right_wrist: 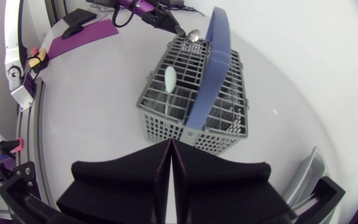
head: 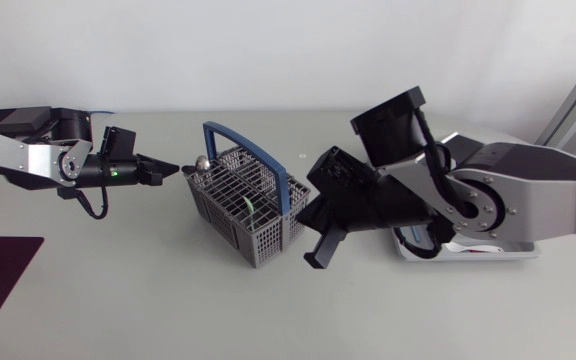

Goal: Unload the cutlery basket into the drawer organizer.

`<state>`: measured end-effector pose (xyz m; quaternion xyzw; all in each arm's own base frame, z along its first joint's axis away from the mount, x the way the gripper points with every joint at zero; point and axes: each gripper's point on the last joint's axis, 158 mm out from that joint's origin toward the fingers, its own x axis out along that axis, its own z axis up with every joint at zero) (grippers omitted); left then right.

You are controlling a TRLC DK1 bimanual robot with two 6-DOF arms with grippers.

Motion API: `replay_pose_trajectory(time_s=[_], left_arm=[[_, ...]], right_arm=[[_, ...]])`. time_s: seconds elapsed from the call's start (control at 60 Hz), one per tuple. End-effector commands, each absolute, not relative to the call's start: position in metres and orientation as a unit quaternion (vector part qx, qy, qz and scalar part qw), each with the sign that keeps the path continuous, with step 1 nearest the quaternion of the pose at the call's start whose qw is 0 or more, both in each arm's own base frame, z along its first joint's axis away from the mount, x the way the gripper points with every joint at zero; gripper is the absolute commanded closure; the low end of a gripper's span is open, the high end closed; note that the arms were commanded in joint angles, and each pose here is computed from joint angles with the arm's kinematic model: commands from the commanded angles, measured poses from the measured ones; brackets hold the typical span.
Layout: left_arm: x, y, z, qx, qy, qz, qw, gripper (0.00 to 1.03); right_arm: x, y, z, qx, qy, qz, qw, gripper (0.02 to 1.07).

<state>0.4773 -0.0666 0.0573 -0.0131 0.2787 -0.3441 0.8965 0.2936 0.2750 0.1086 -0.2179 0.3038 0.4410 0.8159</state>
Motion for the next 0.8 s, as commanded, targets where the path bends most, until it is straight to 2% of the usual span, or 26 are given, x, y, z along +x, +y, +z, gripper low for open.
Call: replay_pose_trajectory(time_s=[0.0, 0.417, 0.783], left_arm=[[0.479, -0.076, 0.058, -0.026, 0.279, -0.354, 0.892, 0.84], [0.438, -0.107, 0.060, -0.029, 0.291, -0.419, 0.860, 0.84], [0.398, -0.117, 0.064, -0.017, 0.297, -0.447, 0.844, 0.84]], right_arm=[[0.299, 0.260, 0.091, -0.217, 0.319, 0.432, 0.815, 1.01], [0.346, 0.269, 0.046, -0.211, 0.352, 0.415, 0.812, 1.01], [0.391, 0.260, 0.067, -0.187, 0.331, 0.388, 0.840, 1.01]])
